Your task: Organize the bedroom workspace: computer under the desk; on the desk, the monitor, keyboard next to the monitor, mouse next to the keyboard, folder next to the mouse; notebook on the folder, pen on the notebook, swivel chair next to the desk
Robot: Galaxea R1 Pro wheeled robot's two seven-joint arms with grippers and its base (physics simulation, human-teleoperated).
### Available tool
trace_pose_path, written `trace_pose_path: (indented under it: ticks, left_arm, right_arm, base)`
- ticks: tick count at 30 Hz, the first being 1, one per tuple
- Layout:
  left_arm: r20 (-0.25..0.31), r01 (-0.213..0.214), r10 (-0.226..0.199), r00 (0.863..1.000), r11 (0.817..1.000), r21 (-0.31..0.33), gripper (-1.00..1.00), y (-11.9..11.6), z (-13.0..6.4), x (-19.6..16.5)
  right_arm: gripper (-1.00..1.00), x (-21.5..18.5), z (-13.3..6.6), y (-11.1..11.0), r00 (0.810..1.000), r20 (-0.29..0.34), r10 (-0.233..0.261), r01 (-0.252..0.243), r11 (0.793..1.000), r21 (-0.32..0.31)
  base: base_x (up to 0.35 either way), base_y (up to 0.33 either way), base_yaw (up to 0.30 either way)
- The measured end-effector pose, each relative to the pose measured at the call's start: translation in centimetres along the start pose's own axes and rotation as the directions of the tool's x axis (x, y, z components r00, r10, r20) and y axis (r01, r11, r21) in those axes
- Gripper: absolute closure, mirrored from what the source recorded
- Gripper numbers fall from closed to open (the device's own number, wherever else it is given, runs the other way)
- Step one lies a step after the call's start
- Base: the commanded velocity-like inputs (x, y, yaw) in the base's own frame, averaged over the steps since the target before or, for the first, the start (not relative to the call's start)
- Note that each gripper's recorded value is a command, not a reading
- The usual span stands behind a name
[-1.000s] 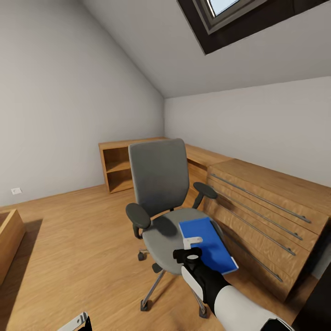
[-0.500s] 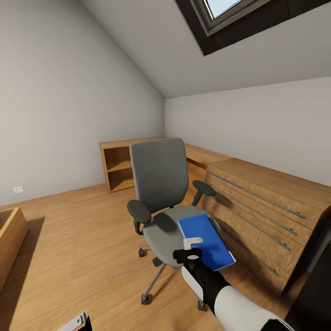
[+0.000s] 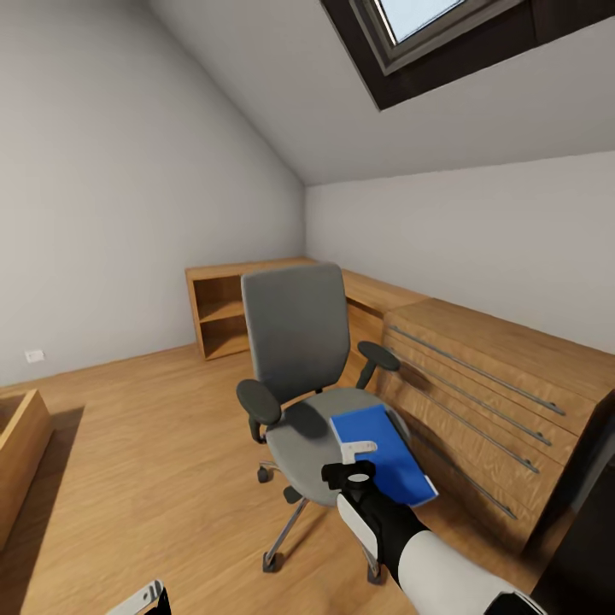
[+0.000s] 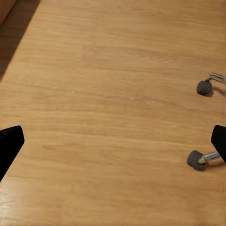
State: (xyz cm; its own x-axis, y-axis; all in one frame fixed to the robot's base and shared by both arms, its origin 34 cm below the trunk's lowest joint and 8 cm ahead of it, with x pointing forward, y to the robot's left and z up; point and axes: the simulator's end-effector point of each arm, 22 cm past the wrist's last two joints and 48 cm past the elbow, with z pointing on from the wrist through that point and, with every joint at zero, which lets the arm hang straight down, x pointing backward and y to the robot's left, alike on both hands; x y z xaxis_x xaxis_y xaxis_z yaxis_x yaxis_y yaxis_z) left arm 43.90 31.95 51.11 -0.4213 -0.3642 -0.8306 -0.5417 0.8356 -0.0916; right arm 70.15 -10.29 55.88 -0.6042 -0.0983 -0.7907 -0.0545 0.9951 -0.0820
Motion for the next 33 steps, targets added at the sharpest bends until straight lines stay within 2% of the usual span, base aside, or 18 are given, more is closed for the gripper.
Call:
trace_pose_path:
  ticks: [8,16,21,24,29,33]
  left_arm:
    - [-0.002,-0.002,0.002,1.000,1.000,-0.002,-1.00,-0.2,-0.7,-1.4]
    - [-0.018,-0.027,0.027,0.999,0.999,-0.020,-1.00,0.3,-1.1,-1.9]
    - [-0.023,-0.033,0.032,0.999,0.999,-0.026,-1.00,0.3,-1.5,-2.6]
    - [-0.027,-0.036,0.035,0.999,0.999,-0.030,-1.00,0.5,-1.5,-2.6]
    - [-0.031,-0.042,0.041,0.999,0.998,-0.038,-1.00,0.8,-1.4,-2.3]
    - [-0.032,-0.045,0.043,0.999,0.998,-0.040,-1.00,0.9,-1.4,-2.2]
  right_arm:
    - [-1.00,-1.6,-0.8,-0.1,1.000,0.003,0.002,-0.002,1.000,0.000]
    - [-1.00,-3.8,-1.7,-0.1,1.000,0.017,0.005,-0.005,1.000,-0.005]
    - [-1.00,-9.6,-3.7,0.9,0.997,0.077,0.013,-0.010,0.999,-0.050]
    - [-1.00,-12.1,-5.0,0.8,0.994,0.106,0.011,-0.004,0.998,-0.069]
    - [-1.00,-12.6,-6.5,0.3,0.994,0.111,0.022,-0.012,0.995,-0.095]
    - [-1.00,-12.5,-7.0,-1.0,0.995,0.099,0.033,-0.024,0.996,-0.083]
  base:
    - [0.000,0.000,0.000]
    - [0.000,0.000,0.000]
    - [0.000,0.000,0.000]
    - [0.000,0.000,0.000]
    - [0.000,0.000,0.000]
    - [0.000,0.000,0.000]
